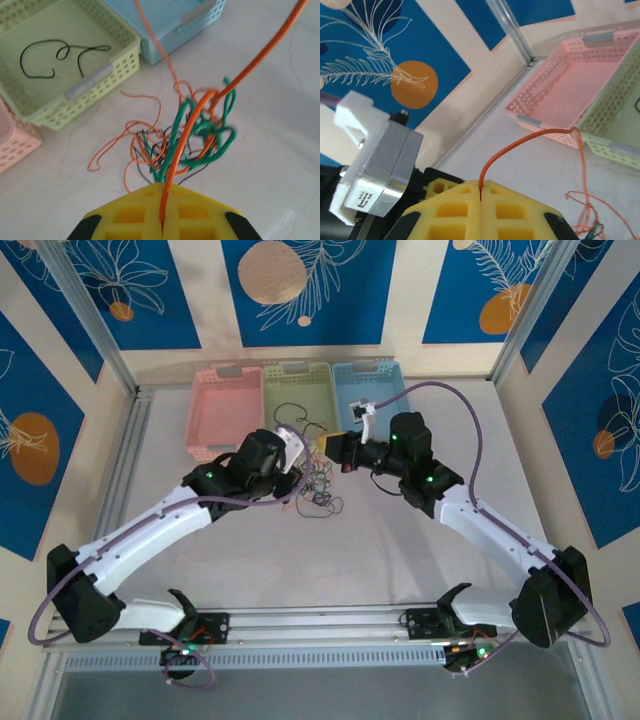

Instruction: Untangle the cables

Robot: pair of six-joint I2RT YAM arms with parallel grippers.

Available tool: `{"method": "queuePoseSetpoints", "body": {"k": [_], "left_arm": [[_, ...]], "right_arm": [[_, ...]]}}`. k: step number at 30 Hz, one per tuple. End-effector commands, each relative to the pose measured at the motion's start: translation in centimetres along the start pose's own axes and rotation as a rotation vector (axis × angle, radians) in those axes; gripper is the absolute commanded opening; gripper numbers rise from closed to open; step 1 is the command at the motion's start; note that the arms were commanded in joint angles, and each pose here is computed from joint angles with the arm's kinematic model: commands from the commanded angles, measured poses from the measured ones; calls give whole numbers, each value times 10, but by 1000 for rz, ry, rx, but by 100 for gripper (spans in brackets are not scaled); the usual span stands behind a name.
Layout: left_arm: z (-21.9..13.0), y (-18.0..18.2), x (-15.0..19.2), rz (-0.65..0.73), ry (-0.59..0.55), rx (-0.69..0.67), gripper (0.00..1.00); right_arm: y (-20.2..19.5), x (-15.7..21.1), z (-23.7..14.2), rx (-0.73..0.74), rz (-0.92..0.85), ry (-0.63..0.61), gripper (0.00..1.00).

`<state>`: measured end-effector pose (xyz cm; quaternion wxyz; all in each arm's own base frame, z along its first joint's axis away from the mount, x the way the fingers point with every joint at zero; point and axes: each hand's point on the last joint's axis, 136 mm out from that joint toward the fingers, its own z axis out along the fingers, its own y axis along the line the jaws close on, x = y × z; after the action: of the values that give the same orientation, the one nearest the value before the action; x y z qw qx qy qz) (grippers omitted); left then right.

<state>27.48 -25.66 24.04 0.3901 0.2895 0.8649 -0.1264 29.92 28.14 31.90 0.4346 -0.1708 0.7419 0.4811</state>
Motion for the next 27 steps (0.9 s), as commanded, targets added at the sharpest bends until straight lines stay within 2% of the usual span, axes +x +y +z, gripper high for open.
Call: {"method": "queuePoseSetpoints", "body": {"k": [1,9,13,17,21,27], "left_arm": [[-15,10,14,-46,-6,-49,0],[-52,33,65,-175,19,-124,0],[-76,40,74,-201,6,-141,0],[-95,45,76,-216,-17,-150,0],[-105,50,78,-219,-28,-167,0],[-97,43,81,-226,-7,-130,0]], "right_arm": [[-14,-16,-21,70,21,-76,0],[-96,-26,-83,309,258,-222,0],[-130,-21,-112,384,377,-277,0],[-146,-18,-128,432,429,-305,0],[-143,-19,-127,389,424,-298,0],[-92,-33,-106,142,289,-256,0]]}}
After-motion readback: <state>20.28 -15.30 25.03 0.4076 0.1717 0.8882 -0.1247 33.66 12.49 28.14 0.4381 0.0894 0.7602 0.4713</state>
